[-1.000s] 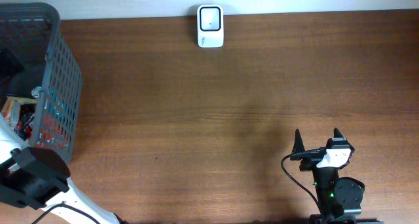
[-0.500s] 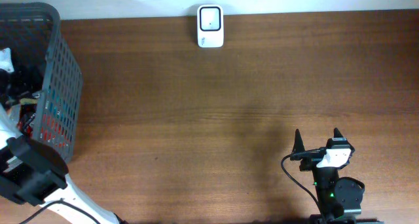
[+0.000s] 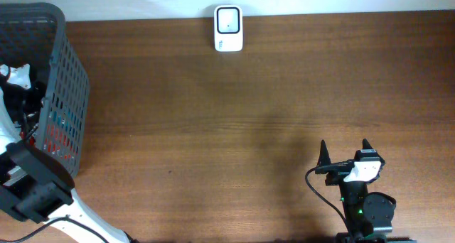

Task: Scan the item barcode
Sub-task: 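Reach into the basket and grasp the teal Listerine bottle with left gripper, then carry the Listerine bottle to the table center and release it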

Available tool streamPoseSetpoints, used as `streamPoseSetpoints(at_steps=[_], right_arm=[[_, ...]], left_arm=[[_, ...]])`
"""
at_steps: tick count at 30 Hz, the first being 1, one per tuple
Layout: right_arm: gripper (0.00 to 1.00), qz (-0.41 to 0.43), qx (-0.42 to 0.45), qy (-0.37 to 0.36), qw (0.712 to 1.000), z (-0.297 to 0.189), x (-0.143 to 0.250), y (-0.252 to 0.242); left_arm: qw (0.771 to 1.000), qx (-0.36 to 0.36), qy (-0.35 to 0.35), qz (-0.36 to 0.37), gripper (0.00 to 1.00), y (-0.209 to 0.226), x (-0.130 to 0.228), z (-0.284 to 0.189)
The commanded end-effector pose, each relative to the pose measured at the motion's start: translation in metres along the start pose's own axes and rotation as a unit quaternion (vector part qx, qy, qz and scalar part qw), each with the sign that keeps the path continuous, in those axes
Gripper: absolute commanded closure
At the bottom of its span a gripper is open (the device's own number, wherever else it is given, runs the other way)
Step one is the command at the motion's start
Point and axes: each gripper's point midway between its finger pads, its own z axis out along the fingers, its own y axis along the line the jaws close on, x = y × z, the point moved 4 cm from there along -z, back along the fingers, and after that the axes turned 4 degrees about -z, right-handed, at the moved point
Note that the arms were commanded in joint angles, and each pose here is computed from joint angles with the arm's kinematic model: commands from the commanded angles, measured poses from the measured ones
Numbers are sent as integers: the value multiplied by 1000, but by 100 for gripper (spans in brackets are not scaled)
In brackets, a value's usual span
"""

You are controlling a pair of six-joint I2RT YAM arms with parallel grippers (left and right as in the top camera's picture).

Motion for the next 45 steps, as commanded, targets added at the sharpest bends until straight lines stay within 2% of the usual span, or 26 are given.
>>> streamPoseSetpoints(at_steps=[1, 2, 6, 9, 11, 13, 18, 20, 22, 24, 26, 30, 35, 38, 39, 43, 45], right_arm=[[2, 4, 8, 3, 1000, 0, 3, -2], [2, 4, 8, 3, 1000, 0, 3, -2], [2, 4, 8, 3, 1000, 0, 3, -2], [1, 4, 8, 3, 1000, 0, 3, -2], [2, 4, 8, 3, 1000, 0, 3, -2], [2, 4, 8, 3, 1000, 0, 3, -2], [2, 4, 8, 3, 1000, 0, 3, -2], [1, 4, 8, 3, 1000, 0, 3, -2], [2, 4, 8, 3, 1000, 0, 3, -2], [2, 4, 8, 3, 1000, 0, 3, -2], [2, 4, 8, 3, 1000, 0, 3, -2], [2, 4, 8, 3, 1000, 0, 3, -2], [1, 4, 8, 3, 1000, 0, 3, -2], [1, 4, 8, 3, 1000, 0, 3, -2], [2, 4, 8, 3, 1000, 0, 3, -2], [2, 4, 8, 3, 1000, 0, 3, -2], [1, 4, 8, 3, 1000, 0, 3, -2]], left_arm=[[1000, 0, -6, 10, 46, 0, -4, 5], [1000, -1, -8, 10, 48, 0, -5, 5], [1000, -1, -13, 10, 73, 1, -7, 5], [1000, -3, -25, -2, 68, 0, -12, -3], [999, -5, -45, -15, 73, -1, -20, -17], [997, -8, -71, -13, 77, -5, -28, -40], [983, -9, -181, -29, 75, -22, -49, -125], [968, -9, -246, -37, 73, -33, -49, -175], [951, 19, -308, -13, 69, -52, -45, -218], [927, 74, -367, 29, 73, -80, -33, -261], [904, 117, -407, 66, 75, -102, -19, -291], [863, 203, -442, 137, 76, -150, 14, -334], [846, 271, -416, 195, 72, -218, 45, -340], [841, 319, -359, 248, 73, -274, 62, -320], [843, 326, -340, 260, 74, -290, 66, -311], [877, 288, -249, 292, 75, -350, 81, -247], [884, 274, -205, 318, 75, -383, 92, -210]])
